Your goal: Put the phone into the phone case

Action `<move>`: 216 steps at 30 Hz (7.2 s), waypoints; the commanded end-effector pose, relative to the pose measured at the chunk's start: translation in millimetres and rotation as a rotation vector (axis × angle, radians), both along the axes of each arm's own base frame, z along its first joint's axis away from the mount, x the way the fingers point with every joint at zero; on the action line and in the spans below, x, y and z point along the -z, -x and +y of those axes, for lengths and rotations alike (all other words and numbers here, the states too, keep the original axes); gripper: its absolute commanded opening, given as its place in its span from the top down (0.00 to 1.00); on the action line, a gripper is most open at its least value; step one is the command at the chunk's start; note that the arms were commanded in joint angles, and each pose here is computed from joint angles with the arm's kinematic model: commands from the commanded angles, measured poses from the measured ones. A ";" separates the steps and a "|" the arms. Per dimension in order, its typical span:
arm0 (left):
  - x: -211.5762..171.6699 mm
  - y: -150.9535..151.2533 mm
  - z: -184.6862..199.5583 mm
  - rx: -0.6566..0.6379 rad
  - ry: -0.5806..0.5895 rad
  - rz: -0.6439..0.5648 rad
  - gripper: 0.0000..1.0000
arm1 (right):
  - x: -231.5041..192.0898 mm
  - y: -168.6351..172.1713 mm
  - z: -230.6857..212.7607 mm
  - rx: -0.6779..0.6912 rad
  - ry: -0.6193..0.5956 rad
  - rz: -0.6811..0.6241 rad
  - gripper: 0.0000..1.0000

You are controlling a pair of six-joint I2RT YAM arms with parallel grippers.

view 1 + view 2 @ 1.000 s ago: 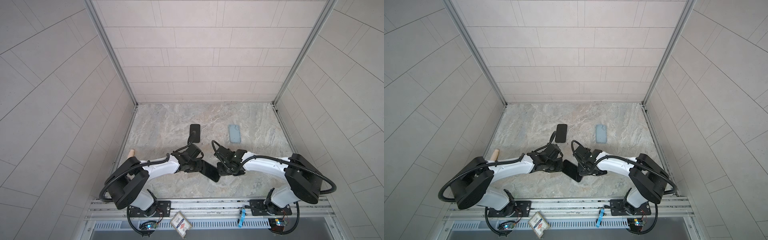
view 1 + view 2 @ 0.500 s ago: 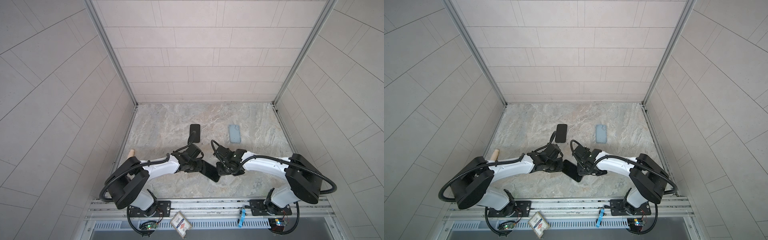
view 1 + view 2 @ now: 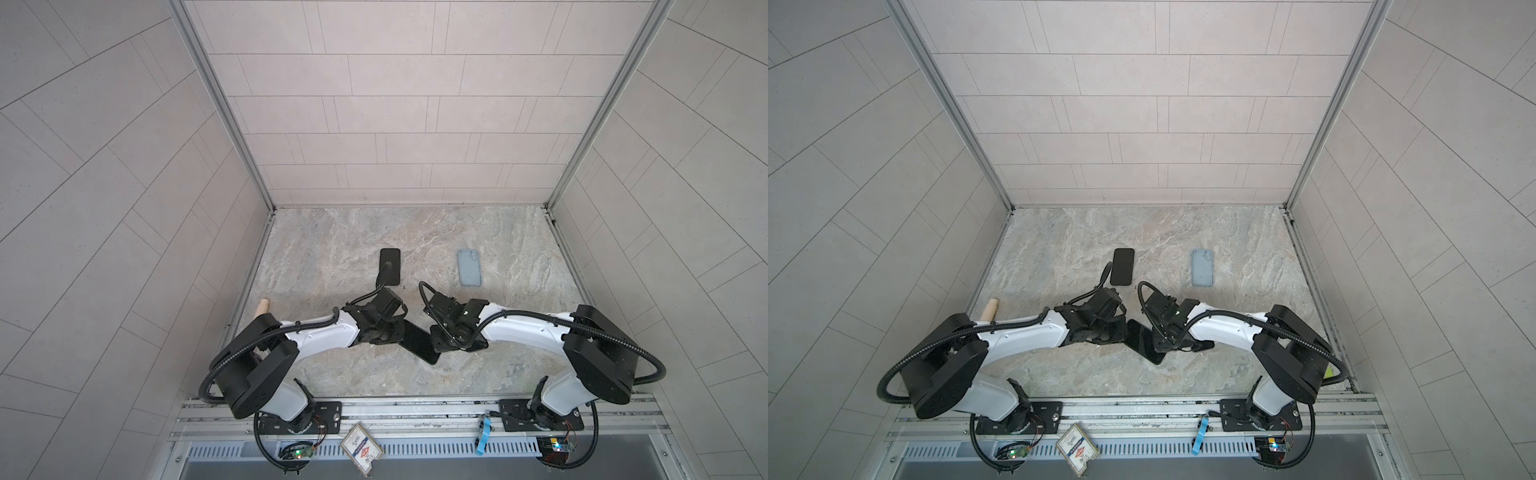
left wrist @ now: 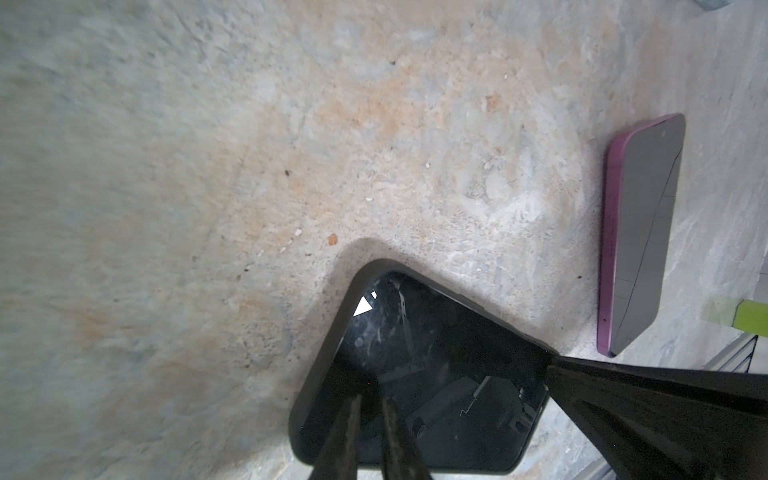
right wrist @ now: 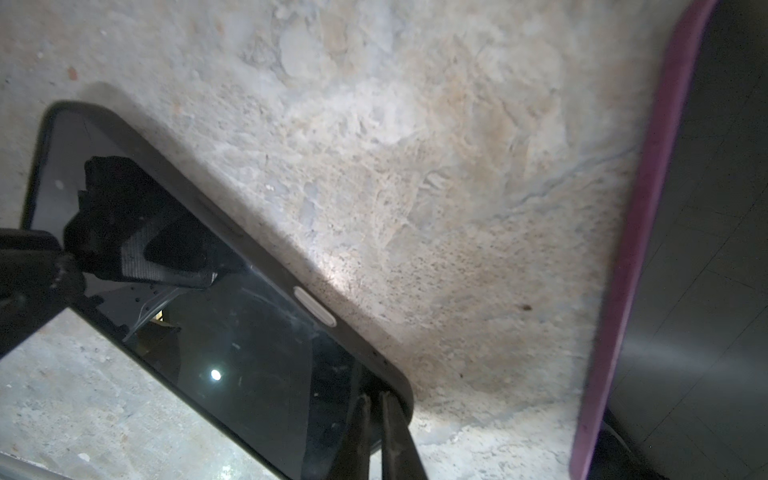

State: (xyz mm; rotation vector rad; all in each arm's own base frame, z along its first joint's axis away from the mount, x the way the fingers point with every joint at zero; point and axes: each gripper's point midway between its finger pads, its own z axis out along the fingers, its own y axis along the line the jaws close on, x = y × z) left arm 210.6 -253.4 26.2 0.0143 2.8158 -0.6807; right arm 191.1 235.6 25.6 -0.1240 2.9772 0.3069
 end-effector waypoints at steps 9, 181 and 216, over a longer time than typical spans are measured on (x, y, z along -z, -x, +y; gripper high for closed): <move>-16.7 7.5 27.1 -0.043 -0.053 -0.054 0.86 | -20.9 -7.2 -2.0 -0.039 0.042 -0.042 0.86; -260.3 45.3 256.5 -0.441 -0.324 -0.828 0.53 | -126.3 -51.7 47.2 -0.642 0.264 -0.465 1.00; -255.7 46.7 274.1 -0.531 -0.396 -0.798 0.38 | -165.7 -10.9 40.3 -0.067 -0.303 -0.627 0.25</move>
